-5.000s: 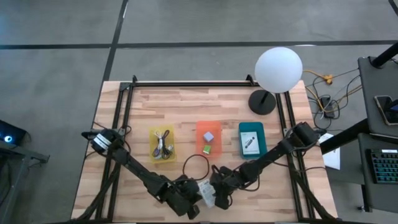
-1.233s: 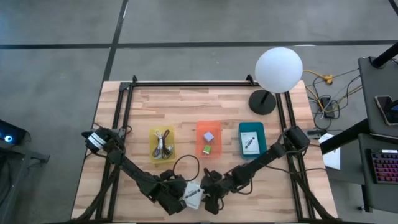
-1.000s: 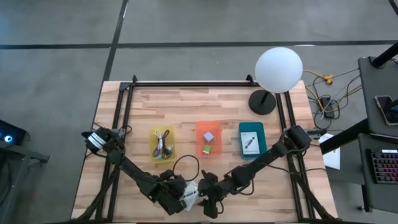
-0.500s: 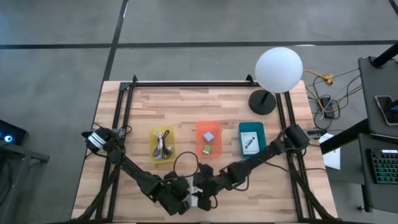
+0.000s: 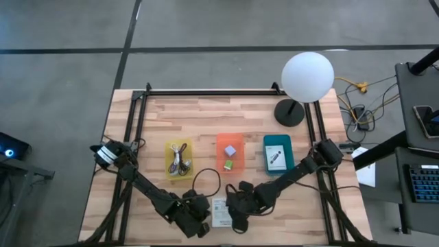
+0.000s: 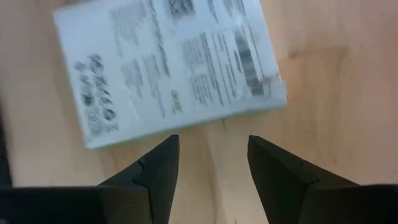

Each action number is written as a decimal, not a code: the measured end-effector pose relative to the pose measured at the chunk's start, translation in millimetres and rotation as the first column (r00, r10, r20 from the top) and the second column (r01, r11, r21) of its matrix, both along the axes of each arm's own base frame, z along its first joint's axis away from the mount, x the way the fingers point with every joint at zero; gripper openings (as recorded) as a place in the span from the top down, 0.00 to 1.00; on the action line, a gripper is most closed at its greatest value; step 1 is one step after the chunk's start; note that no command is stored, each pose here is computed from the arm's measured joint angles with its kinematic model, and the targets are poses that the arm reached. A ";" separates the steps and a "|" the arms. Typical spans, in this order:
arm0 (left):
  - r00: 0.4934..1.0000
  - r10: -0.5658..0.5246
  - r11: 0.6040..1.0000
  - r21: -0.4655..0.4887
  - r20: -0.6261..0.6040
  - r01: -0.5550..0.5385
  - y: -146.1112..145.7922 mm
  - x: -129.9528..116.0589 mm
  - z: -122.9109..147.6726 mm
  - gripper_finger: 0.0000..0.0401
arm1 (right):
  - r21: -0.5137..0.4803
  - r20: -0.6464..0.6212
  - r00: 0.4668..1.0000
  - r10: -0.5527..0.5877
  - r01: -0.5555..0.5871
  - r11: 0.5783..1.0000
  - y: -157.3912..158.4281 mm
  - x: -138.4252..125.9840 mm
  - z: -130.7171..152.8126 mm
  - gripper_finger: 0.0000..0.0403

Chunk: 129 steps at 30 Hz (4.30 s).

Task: Pick and place items into bin
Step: Put the white card reader box into the blue bin

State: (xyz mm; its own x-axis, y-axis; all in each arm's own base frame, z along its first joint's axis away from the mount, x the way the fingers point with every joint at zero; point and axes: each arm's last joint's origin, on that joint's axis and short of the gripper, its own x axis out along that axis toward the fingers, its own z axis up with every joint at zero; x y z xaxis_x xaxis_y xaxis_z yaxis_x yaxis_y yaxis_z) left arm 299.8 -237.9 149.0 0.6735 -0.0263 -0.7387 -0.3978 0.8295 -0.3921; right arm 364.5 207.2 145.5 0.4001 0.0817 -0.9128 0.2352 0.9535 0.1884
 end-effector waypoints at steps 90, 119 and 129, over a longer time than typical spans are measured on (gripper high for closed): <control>0.922 0.127 0.932 -0.363 0.365 0.015 22.6 -4.2 4.0 1.00 | 0.041 0.136 0.986 0.095 -0.102 0.994 6.3 11.9 -28.9 0.58; 0.932 0.094 0.940 -0.339 0.349 0.033 25.2 -2.9 -0.2 1.00 | -0.096 0.099 0.986 0.136 -0.127 0.987 5.5 21.8 15.4 0.58; 0.935 0.091 0.942 -0.334 0.342 0.030 25.5 -3.3 -1.3 1.00 | -0.361 -0.001 0.943 0.332 -0.310 0.880 2.9 21.7 43.1 0.58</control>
